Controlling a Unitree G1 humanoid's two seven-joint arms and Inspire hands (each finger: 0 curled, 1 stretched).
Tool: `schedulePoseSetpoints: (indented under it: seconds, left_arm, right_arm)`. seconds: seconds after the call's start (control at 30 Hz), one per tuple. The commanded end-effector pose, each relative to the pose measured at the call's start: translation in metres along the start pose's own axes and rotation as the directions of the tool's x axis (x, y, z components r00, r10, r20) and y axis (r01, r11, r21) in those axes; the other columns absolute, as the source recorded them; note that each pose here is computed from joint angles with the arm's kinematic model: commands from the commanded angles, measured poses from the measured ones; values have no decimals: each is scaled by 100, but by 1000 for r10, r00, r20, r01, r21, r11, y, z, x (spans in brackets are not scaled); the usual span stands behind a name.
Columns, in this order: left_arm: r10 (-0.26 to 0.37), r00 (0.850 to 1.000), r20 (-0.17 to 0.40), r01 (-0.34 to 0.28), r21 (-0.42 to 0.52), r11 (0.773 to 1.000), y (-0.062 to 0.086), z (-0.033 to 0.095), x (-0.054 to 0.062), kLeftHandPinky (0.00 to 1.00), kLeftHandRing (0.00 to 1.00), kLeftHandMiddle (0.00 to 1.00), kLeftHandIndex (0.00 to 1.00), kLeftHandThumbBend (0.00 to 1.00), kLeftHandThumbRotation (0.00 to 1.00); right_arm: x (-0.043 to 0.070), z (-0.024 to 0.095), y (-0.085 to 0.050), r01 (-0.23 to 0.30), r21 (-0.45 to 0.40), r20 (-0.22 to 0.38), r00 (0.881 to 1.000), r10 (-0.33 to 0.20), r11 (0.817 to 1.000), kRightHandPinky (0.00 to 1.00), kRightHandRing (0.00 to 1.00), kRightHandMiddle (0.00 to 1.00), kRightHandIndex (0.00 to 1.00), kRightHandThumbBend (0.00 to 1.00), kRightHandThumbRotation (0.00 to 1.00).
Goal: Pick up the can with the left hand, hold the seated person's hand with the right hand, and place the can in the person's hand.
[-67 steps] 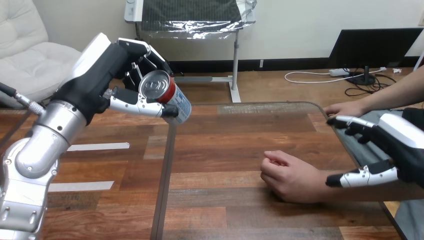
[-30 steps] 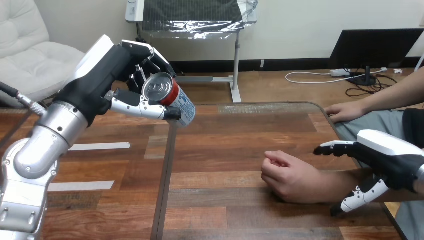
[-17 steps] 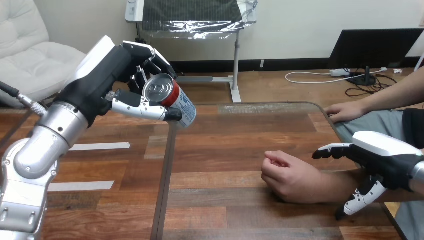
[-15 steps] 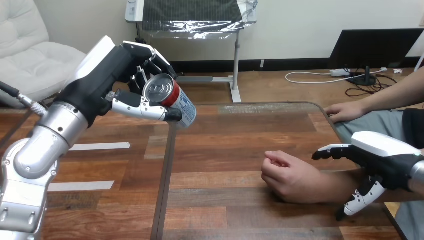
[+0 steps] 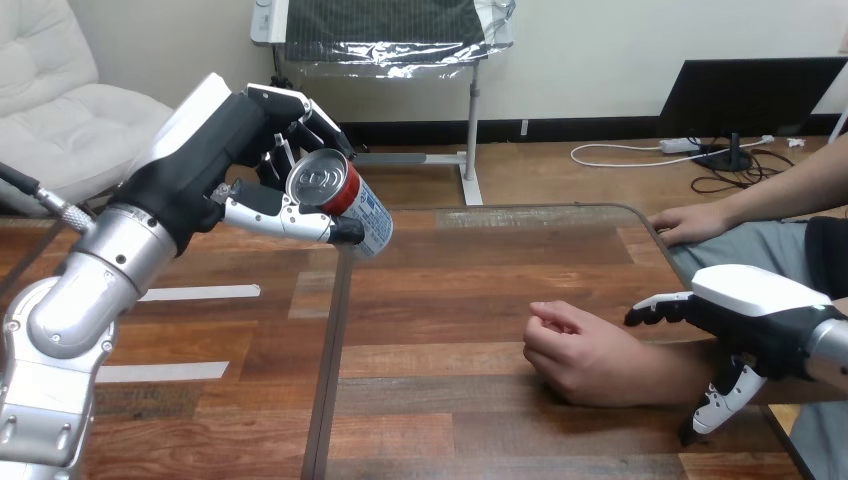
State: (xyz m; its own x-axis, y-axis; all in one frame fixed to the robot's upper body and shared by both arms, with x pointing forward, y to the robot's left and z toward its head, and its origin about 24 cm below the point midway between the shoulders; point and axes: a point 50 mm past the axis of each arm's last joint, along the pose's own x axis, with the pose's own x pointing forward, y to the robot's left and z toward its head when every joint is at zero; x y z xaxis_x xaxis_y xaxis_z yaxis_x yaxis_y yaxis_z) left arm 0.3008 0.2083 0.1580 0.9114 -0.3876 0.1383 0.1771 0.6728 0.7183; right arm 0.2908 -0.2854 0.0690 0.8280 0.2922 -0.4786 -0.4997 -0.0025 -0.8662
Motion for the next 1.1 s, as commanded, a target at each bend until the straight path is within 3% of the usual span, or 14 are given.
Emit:
schedulePoseSetpoints:
  seconds: [0.0,0.37,1.07]
  left_arm:
    - [57,996,74,-60,38,997,18,16,0,22,28,34,38,63,0]
    - [50,996,77,-52,32,998,16,15,-1,21,27,34,38,63,0]
    - [46,996,78,-49,26,998,15,14,-2,21,27,34,38,63,0]
  right_arm:
    - [7,0,-8,16,-45,-17,1000,-17,999,81,84,85,84,100,15]
    - [16,2,-3,-7,-75,-81,997,1,997,74,82,84,83,100,15]
    - [32,4,5,-36,-112,-134,991,21,993,64,77,79,79,96,20]
